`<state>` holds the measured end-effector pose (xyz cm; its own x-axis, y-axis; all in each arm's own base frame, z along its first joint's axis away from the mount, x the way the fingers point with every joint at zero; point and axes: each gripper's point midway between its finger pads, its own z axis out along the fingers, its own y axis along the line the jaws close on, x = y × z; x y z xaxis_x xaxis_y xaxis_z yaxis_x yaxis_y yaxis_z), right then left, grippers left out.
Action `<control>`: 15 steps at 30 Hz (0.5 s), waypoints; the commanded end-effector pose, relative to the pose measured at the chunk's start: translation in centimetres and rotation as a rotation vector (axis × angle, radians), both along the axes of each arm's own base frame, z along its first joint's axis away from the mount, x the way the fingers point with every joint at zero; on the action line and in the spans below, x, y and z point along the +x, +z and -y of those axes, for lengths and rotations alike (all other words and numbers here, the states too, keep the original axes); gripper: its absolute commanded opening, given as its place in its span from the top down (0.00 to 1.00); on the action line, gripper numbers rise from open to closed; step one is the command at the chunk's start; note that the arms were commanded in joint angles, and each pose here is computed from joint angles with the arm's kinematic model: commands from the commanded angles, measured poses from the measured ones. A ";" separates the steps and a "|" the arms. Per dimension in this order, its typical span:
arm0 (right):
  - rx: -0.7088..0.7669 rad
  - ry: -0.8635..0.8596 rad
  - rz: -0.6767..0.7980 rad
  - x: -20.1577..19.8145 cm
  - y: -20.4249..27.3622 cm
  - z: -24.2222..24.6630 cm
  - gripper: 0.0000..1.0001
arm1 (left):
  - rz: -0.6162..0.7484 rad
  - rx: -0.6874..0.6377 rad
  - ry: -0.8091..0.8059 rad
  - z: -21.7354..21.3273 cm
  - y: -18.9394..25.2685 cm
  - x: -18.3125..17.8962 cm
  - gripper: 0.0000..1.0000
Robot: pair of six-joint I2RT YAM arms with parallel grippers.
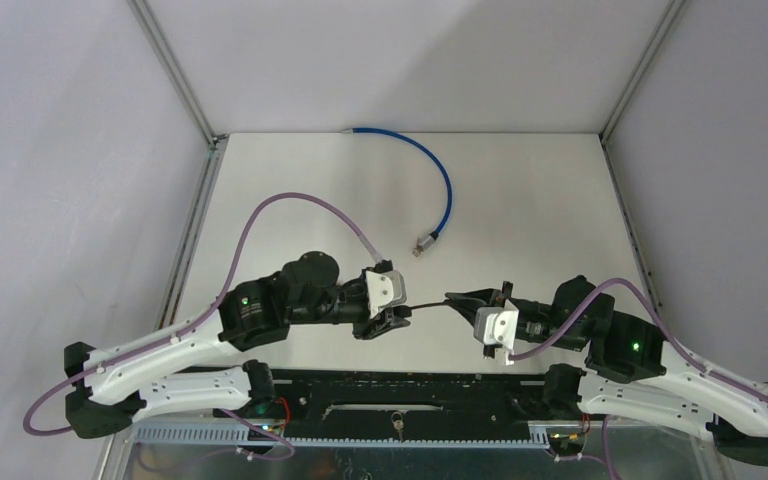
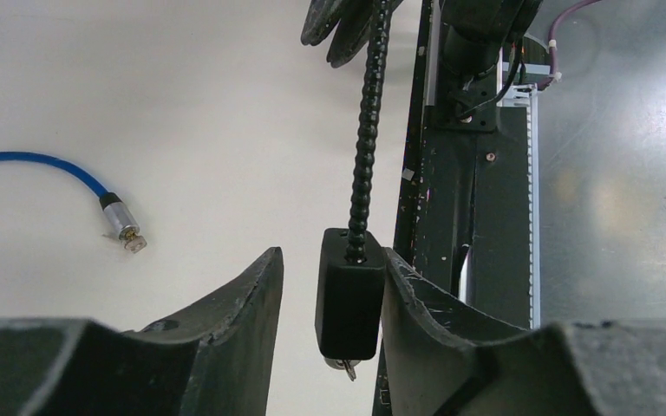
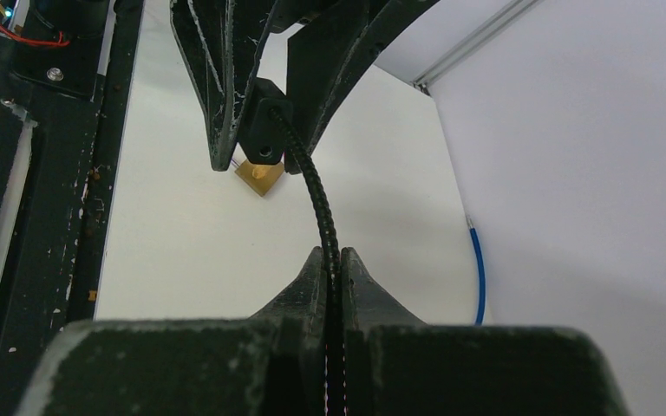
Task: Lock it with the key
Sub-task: Lock the lock.
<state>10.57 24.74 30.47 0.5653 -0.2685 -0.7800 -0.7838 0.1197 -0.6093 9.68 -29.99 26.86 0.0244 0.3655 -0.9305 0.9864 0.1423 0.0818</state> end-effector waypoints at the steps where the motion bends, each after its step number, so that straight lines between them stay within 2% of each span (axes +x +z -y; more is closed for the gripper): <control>1: 0.097 0.005 0.028 -0.2 3.2 -0.1 1.00 | 0.010 -0.056 -0.014 0.4 2.2 -0.1 0.55; 4: 0.094 0.005 0.025 -0.2 3.1 -0.1 1.00 | 0.011 -0.057 -0.014 0.5 2.2 -0.1 0.67; 8: 0.089 -0.004 0.022 0.0 3.0 -0.1 1.00 | 0.005 -0.055 -0.001 0.6 2.1 0.1 0.96; 10: 0.092 -0.013 0.021 0.1 3.0 0.0 1.00 | 0.003 -0.050 0.023 0.5 1.9 0.5 1.00; 15: 0.087 -0.039 0.013 0.3 2.9 0.5 0.68 | 0.015 -0.048 0.111 0.0 1.9 1.9 1.00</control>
<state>10.85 24.62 30.52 0.5562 -0.2763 -0.7838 -0.7842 0.1377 -0.6051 10.11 -30.03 26.53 0.0033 0.3755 -0.9268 0.9826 0.1709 0.0727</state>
